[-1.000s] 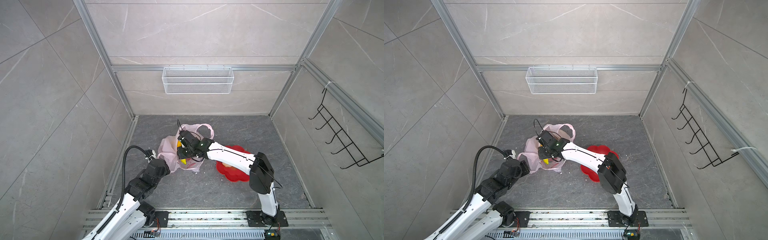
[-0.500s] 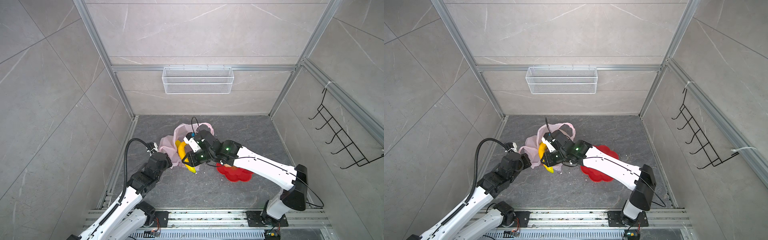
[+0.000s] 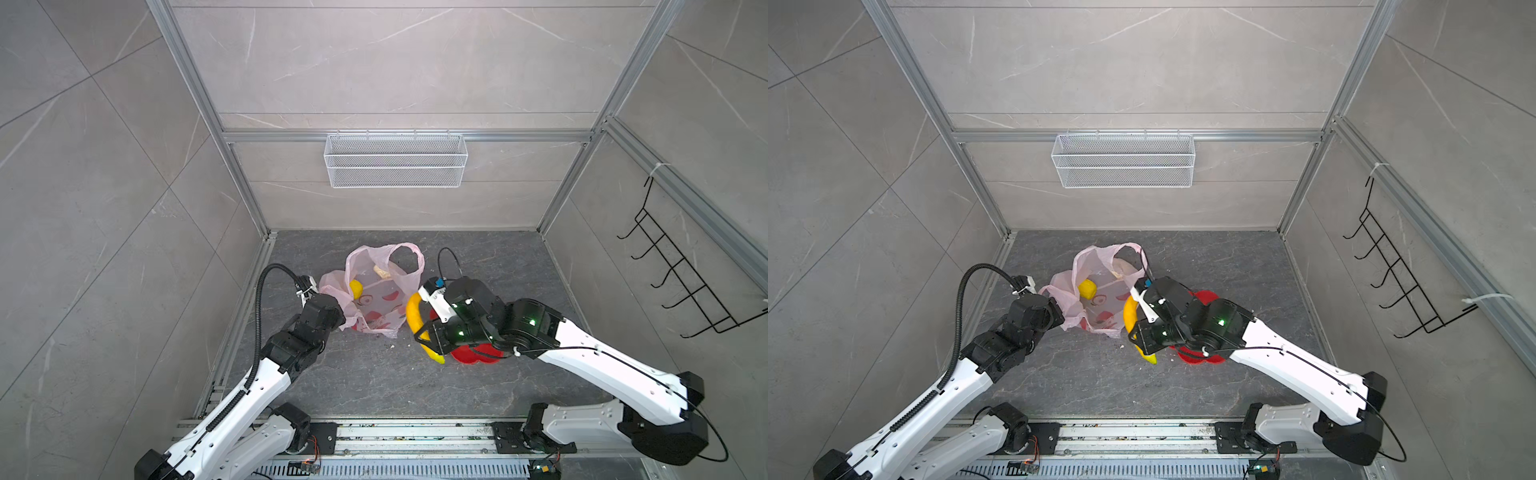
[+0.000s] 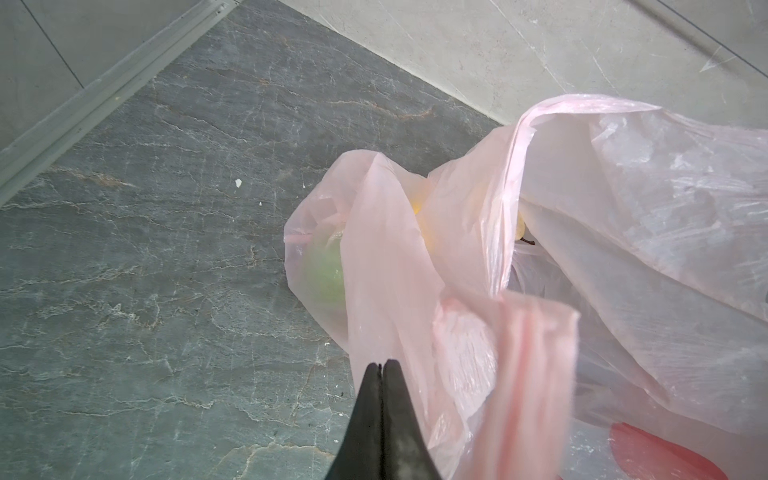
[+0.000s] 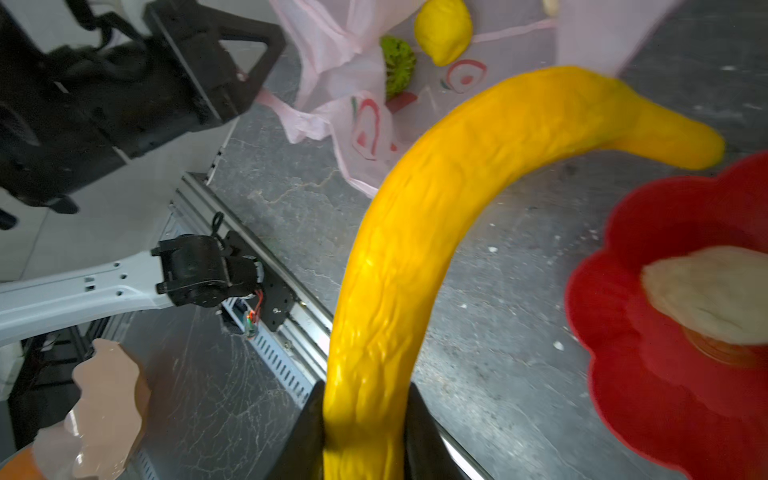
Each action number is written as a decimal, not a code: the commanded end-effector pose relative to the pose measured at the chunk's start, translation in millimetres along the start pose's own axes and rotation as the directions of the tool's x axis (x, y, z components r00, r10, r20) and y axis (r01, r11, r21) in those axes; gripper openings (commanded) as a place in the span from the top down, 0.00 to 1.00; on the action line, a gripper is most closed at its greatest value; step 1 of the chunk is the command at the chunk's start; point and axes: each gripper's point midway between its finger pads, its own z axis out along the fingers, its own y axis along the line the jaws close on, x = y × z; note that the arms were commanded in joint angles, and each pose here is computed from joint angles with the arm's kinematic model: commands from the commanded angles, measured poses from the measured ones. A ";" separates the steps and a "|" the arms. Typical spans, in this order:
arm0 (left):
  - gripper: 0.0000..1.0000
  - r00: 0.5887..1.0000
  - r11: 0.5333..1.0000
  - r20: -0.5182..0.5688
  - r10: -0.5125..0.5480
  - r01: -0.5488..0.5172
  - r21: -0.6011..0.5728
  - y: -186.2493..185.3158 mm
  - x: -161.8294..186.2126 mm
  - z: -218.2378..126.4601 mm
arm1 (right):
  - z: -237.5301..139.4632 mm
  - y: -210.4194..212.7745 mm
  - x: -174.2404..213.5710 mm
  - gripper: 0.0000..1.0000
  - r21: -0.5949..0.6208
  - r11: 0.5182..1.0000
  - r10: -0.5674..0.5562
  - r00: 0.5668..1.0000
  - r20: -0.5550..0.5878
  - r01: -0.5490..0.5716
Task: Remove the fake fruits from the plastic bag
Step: 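Lift the banana out of the bag and carry it over the red plate, then lower the banana onto the red plate and open the right gripper, then reach the right gripper back into the bag mouth toward the yellow lemon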
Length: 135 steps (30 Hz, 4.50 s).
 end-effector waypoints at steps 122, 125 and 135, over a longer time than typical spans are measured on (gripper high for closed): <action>1.00 0.991 0.997 -0.112 -0.070 0.067 -0.036 72.7 58.9 -50.2 | 248.9 -3.0 -101.4 0.35 0.184 0.976 -0.141 0.985 0.103 0.120; 1.00 0.993 0.997 -0.093 -0.078 0.075 -0.036 74.7 56.6 -51.7 | 269.7 -18.0 -107.2 0.30 0.205 0.974 -0.114 0.988 0.102 0.092; 1.00 0.997 0.999 -0.054 -0.052 0.052 -0.011 76.7 52.1 -56.0 | 323.3 -41.7 -133.6 0.21 0.219 0.974 -0.080 0.990 0.119 0.053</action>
